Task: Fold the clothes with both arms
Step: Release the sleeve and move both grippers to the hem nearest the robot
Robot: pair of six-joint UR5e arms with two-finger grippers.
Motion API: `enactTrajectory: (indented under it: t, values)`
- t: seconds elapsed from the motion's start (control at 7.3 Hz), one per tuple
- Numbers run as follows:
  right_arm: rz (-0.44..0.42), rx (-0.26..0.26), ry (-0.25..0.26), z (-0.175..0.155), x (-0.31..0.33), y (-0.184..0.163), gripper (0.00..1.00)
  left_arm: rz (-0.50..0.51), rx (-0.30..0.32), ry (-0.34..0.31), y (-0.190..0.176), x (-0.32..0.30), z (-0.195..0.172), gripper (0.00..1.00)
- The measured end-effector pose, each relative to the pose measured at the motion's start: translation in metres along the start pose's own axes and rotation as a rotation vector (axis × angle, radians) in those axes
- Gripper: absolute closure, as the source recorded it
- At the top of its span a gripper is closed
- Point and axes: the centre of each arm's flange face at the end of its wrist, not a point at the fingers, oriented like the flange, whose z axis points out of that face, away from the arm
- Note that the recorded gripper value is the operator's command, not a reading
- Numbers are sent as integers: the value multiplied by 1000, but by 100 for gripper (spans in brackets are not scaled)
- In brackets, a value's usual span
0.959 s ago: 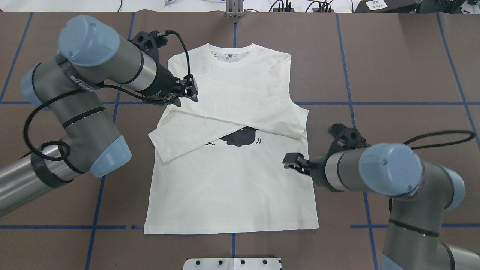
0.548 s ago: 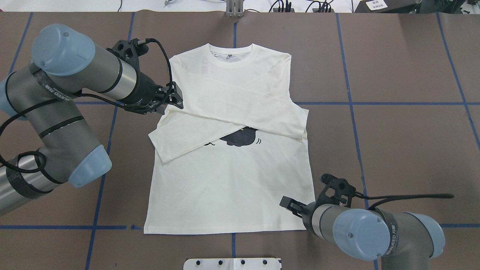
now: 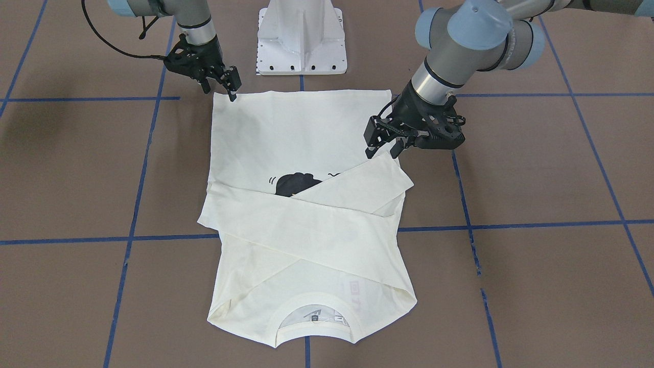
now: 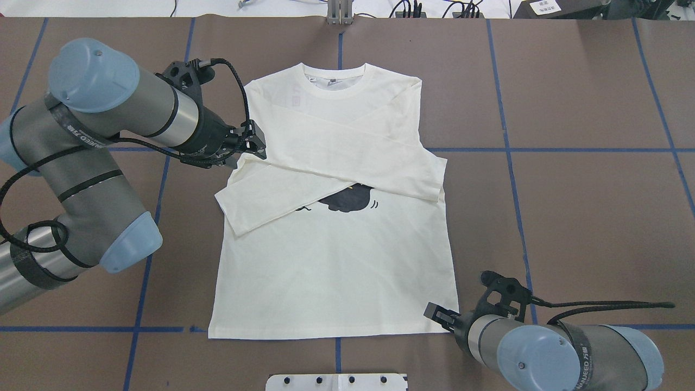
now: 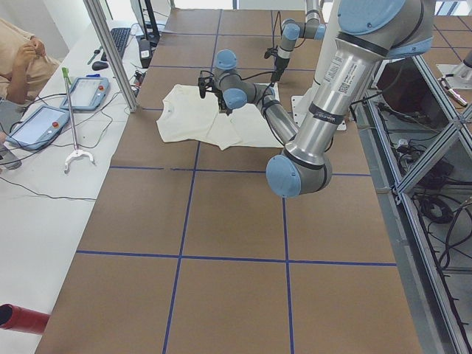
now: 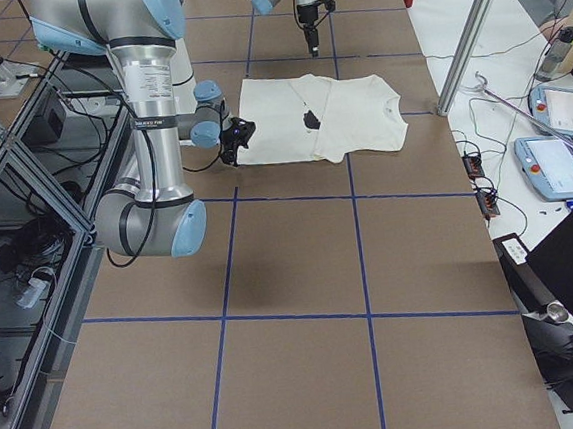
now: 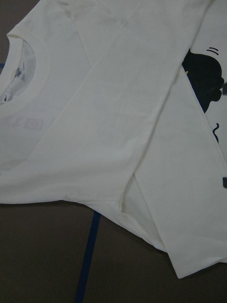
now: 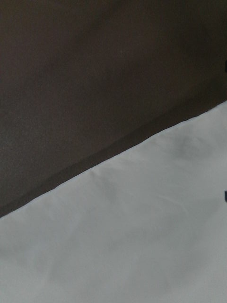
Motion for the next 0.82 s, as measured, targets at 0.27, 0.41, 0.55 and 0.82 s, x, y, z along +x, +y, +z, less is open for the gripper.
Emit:
enactTrajectory:
  t: [0.27,0.41,0.55,0.82]
  values:
    - [-2,5,15,2,8,-3,100,0,0,5,1,2,-1,34]
    - [-4,6,22,4,11,-3,100,-1,1,7,1,3,-3,34]
    - [-5,2,23,4,12,-2,100,-3,3,9,2,4,-4,34]
    - [-6,-15,10,0,6,3,100,-16,9,15,3,4,-11,20]
